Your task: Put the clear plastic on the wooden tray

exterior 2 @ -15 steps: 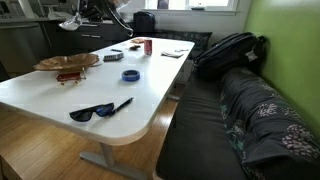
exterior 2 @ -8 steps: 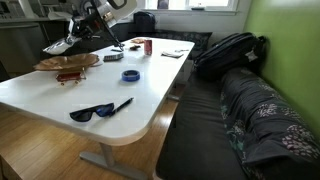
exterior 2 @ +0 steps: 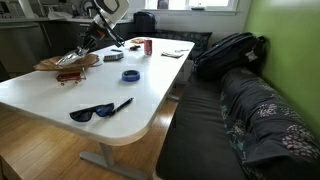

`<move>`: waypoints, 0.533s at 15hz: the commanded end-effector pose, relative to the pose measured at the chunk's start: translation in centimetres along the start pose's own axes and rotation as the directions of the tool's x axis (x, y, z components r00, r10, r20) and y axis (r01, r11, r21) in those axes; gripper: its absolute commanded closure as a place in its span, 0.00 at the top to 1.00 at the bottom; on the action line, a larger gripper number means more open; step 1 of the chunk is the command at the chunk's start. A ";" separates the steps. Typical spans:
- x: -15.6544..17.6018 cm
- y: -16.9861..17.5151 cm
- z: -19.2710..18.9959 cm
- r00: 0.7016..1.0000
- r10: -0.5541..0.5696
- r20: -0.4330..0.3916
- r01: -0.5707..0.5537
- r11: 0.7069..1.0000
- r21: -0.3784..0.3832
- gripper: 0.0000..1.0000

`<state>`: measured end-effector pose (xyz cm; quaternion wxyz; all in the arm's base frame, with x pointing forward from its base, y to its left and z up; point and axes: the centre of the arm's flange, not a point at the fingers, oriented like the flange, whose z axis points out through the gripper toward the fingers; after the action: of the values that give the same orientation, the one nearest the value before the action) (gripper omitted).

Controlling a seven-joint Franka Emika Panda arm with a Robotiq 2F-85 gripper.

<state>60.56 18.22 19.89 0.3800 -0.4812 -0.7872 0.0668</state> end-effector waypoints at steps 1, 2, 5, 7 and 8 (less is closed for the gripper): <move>0.4 0.7 -0.5 0.997 -0.072 -0.008 0.071 0.990 -0.125 0.00; 0.7 1.0 -0.5 0.996 -0.090 -0.011 0.088 0.984 -0.153 0.00; 1.9 2.2 -0.2 0.983 -0.181 -0.002 0.175 0.954 -0.245 0.00; 2.5 2.8 0.0 0.973 -0.232 0.008 0.224 0.930 -0.291 0.00; 2.8 3.0 0.1 0.968 -0.250 0.005 0.240 0.921 -0.306 0.00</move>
<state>62.86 21.58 20.45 0.3245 -0.4554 -0.8260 -0.0709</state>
